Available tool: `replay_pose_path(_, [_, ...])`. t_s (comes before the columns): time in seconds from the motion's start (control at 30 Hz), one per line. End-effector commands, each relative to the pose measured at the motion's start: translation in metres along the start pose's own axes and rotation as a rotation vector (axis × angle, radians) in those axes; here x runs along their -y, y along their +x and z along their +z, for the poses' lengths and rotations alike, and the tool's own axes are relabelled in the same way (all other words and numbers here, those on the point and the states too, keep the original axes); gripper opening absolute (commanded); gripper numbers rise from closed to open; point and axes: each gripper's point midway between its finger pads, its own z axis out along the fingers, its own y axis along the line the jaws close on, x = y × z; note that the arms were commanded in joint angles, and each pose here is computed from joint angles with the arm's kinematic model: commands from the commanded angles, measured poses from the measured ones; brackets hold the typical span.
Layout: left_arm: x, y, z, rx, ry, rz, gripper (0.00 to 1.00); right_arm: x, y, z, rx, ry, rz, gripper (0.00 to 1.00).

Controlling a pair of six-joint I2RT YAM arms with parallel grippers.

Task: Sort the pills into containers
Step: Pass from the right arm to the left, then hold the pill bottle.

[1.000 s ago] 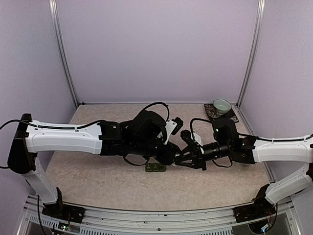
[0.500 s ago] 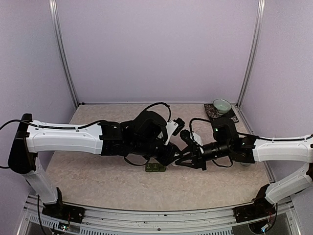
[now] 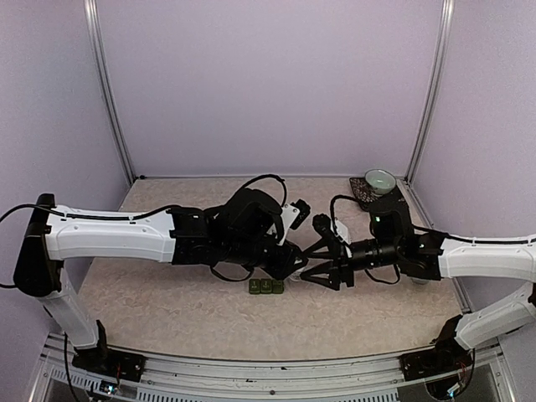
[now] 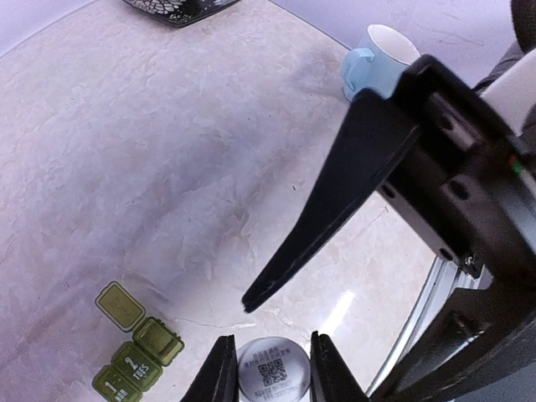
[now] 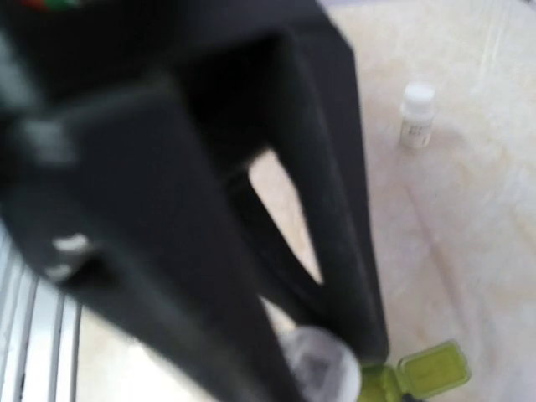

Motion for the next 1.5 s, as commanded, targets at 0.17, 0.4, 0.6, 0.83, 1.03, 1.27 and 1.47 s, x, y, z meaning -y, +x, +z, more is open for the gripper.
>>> replay_pose_path(0.17, [0.008, -0.043, -0.055, 0.242, 0.114, -0.02, 0.12, -0.019, -0.025, -0.025, 0.192, -0.007, -0.065, 0.69])
replay_pose_path(0.4, [0.036, -0.062, -0.099, 0.402, 0.298, 0.02, 0.12, -0.045, -0.048, -0.04, 0.423, -0.152, -0.033, 0.7])
replay_pose_path(0.6, [0.056, -0.066, -0.114, 0.451, 0.397, 0.054, 0.12, -0.068, -0.074, -0.051, 0.57, -0.34, -0.013, 0.7])
replay_pose_path(0.83, [0.063, -0.066, -0.116, 0.458, 0.427, 0.065, 0.11, -0.07, -0.085, -0.05, 0.605, -0.418, 0.043, 0.67])
replay_pose_path(1.03, [0.069, -0.063, -0.113, 0.455, 0.453, 0.072, 0.12, -0.065, -0.094, -0.05, 0.636, -0.415, 0.076, 0.63])
replay_pose_path(1.27, [0.072, -0.061, -0.111, 0.45, 0.46, 0.073, 0.12, -0.062, -0.097, -0.044, 0.629, -0.438, 0.104, 0.55])
replay_pose_path(1.47, [0.07, -0.059, -0.111, 0.452, 0.456, 0.071, 0.12, -0.063, -0.098, -0.039, 0.614, -0.472, 0.122, 0.45])
